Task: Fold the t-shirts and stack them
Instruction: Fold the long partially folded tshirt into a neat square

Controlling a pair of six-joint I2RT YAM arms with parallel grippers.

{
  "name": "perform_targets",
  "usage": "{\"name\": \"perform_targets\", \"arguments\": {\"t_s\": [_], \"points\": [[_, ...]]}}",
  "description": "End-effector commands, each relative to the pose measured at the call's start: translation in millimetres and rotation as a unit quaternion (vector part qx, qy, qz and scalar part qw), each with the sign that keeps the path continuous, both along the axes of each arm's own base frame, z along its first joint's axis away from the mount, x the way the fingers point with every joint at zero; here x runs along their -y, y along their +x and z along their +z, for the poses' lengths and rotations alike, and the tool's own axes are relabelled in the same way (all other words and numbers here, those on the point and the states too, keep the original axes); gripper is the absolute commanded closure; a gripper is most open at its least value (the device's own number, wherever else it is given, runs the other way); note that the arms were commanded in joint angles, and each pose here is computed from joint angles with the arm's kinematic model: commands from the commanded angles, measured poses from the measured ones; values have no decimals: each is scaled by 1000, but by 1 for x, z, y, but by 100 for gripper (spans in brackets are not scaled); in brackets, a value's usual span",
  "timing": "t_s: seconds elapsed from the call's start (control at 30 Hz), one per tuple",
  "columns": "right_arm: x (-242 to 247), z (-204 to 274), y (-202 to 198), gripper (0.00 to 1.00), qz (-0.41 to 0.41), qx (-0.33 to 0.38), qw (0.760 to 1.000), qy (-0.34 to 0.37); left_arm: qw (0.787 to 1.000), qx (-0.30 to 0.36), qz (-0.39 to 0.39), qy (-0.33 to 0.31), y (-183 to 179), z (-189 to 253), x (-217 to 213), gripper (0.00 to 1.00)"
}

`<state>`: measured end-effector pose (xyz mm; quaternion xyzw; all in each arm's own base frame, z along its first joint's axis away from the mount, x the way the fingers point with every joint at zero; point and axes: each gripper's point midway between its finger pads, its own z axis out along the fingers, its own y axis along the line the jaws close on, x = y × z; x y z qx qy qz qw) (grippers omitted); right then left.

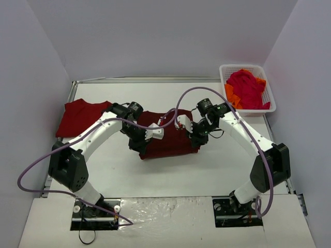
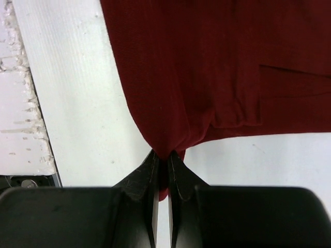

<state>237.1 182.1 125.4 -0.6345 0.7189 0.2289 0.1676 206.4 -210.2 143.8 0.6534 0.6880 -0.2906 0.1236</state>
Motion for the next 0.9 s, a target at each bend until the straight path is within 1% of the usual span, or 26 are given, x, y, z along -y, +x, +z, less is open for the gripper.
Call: {"name": "perform_targets", "arguments": {"t_s": [0.0,0.5,0.87], "points": [[5,8,8,100,-27,-10,999,-14,999,47,-5,-15,10,24,1,98],[-4,23,49,100,-48,4,999,-14,995,94,18,-11,42,44,-3,98],[-4,29,84,100,-63,26,998,-11,992,117,52,-3,74,42,-11,98]]}}
